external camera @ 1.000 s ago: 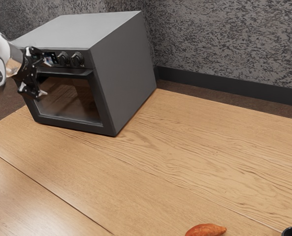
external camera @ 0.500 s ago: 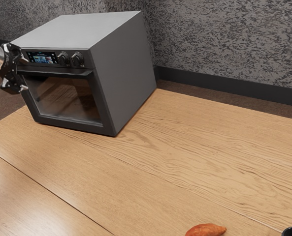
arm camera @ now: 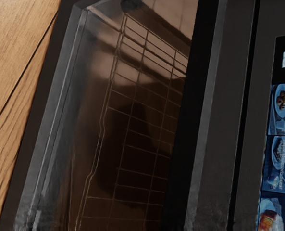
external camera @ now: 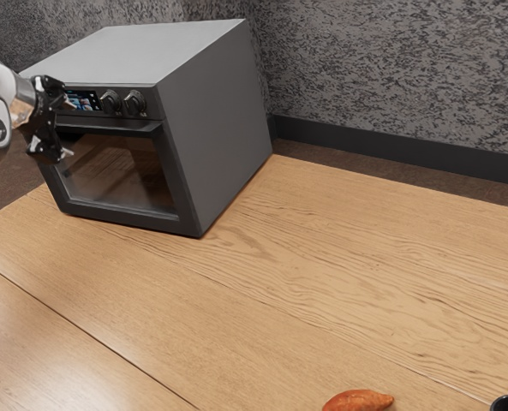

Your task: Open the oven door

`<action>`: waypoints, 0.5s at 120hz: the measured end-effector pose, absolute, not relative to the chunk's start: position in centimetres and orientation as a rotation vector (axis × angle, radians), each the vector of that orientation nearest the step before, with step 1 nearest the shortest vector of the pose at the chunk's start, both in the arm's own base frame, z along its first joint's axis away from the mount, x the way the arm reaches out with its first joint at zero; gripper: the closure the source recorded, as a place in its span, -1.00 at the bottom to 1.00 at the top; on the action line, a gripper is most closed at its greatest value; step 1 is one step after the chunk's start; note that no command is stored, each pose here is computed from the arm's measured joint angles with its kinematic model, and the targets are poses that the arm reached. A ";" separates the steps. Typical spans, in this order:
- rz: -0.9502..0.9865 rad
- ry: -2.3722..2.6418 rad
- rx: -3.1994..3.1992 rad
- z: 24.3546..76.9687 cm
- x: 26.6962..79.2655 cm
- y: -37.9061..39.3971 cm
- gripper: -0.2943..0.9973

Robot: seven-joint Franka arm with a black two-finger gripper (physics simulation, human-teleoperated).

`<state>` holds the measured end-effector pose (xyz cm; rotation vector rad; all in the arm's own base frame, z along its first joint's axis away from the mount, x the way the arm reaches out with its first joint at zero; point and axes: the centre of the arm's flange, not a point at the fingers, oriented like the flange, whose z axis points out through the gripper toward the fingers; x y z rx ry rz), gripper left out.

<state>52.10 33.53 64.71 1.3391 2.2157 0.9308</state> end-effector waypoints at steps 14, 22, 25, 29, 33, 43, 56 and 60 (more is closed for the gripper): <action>0.909 2.178 1.379 64.4 51.8 30.0 -0.54; 0.914 2.162 1.384 64.6 51.5 29.1 -0.54; 0.918 2.163 1.379 64.6 51.4 29.3 -0.54; 0.924 2.169 1.368 64.5 51.2 29.7 -0.54; 0.929 2.178 1.357 64.4 51.0 30.3 -0.54; 0.936 2.197 1.336 63.9 50.9 31.6 -0.54; 0.948 2.199 1.325 63.8 51.1 32.2 -0.54; 0.951 2.195 1.325 63.8 51.3 32.2 -0.54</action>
